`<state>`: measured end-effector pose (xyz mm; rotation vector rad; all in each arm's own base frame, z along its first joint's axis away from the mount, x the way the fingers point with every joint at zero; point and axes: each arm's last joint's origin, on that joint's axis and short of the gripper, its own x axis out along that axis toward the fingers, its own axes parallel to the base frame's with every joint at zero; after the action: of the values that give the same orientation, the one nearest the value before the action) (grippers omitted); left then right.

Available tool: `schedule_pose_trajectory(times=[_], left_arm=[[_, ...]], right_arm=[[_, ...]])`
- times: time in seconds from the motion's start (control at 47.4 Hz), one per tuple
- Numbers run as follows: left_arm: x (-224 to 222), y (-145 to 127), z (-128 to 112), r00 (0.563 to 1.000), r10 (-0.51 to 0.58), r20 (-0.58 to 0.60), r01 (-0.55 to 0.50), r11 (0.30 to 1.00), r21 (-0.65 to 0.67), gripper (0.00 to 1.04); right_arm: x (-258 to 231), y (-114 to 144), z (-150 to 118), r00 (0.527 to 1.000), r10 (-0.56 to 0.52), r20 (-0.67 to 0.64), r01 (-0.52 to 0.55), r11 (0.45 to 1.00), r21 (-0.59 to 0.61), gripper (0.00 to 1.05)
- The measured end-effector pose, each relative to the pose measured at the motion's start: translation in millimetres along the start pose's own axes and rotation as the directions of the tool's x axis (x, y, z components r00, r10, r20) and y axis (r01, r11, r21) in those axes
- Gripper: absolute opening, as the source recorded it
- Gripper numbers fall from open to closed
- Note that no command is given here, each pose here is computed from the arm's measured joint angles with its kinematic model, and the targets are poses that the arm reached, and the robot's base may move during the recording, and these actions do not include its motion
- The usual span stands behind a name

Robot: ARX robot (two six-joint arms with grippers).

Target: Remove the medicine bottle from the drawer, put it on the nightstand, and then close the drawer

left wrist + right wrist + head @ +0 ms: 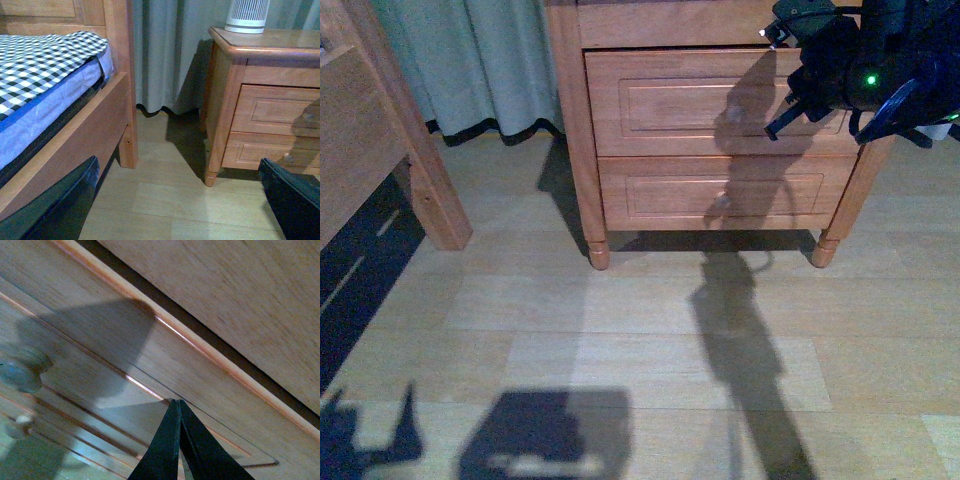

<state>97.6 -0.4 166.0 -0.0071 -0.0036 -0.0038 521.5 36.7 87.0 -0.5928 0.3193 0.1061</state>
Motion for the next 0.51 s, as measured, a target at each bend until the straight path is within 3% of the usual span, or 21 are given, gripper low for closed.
schedule_pose_trajectory(times=[0.19,0.401,0.507], left_arm=[[0,0,0,1.000,0.000,0.000,0.000,1.000,0.000,0.98],[0,0,0,1.000,0.000,0.000,0.000,1.000,0.000,0.98],[0,0,0,1.000,0.000,0.000,0.000,1.000,0.000,0.98]], right_arm=[[-16,4,-1,1.000,0.010,-0.010,-0.009,0.997,0.071,0.03],[-68,15,14,0.997,0.083,-0.001,-0.079,0.954,0.288,0.03],[-108,4,34,0.995,0.096,0.028,-0.099,0.896,0.433,0.03]])
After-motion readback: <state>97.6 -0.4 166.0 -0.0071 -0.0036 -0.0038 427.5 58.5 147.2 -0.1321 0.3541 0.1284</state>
